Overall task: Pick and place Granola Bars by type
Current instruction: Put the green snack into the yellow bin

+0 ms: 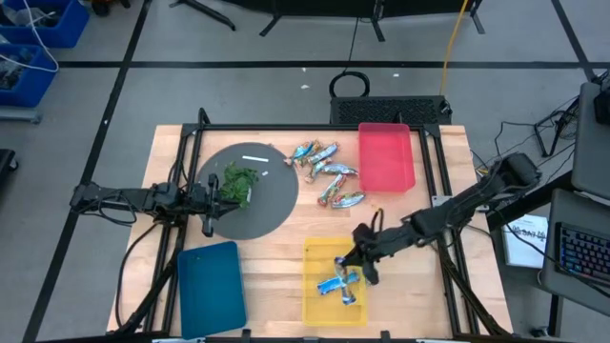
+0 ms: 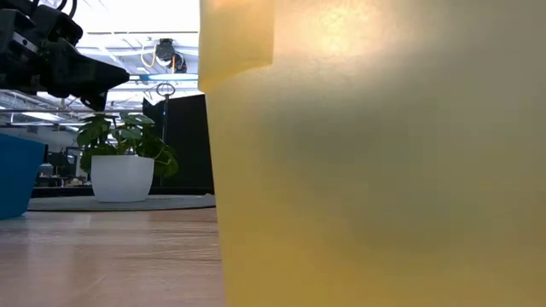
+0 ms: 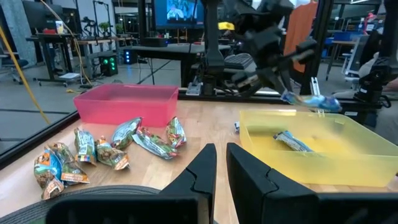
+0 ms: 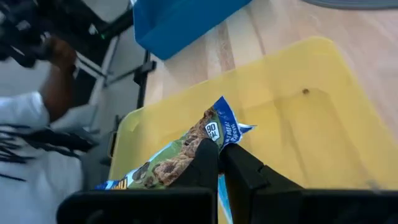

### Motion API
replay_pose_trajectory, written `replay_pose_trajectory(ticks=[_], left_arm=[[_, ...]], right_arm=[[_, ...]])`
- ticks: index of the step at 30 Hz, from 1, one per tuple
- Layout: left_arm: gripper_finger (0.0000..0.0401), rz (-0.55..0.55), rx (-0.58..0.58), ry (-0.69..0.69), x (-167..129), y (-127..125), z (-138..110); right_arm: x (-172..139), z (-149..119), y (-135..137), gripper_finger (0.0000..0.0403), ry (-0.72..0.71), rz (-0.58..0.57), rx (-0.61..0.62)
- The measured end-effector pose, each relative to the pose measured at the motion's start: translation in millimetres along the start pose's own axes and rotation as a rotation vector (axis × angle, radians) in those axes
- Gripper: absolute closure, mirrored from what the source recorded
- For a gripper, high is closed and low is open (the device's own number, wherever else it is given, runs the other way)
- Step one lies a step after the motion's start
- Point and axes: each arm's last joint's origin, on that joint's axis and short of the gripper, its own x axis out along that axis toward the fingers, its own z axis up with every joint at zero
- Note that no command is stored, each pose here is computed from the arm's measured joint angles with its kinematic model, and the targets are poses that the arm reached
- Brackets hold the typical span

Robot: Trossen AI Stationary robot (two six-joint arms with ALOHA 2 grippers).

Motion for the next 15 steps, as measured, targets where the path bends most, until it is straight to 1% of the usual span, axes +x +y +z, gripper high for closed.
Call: replay_pose_trajectory(ticks=[3, 9, 12, 15], left_arm=[[0.0354, 0.0, -0.007, 0.0, 0, 0, 0], [0.0354, 0.0, -0.019, 0.0, 0, 0, 0], [0.0354, 0.0, -0.019, 0.0, 0, 0, 0], [0.0354, 0.0, -0.019, 0.002, 0, 0, 0]], right_arm=[[11, -2, -1, 0.0375, 0.025, -0.022, -0.049], [16, -7, -7, 0.0269, 0.061, -0.056, -0.067], [11, -3, -8, 0.0224, 0.062, -0.067, -0.055], [-3, -1, -9, 0.0207, 0.096, -0.1, -0.041]])
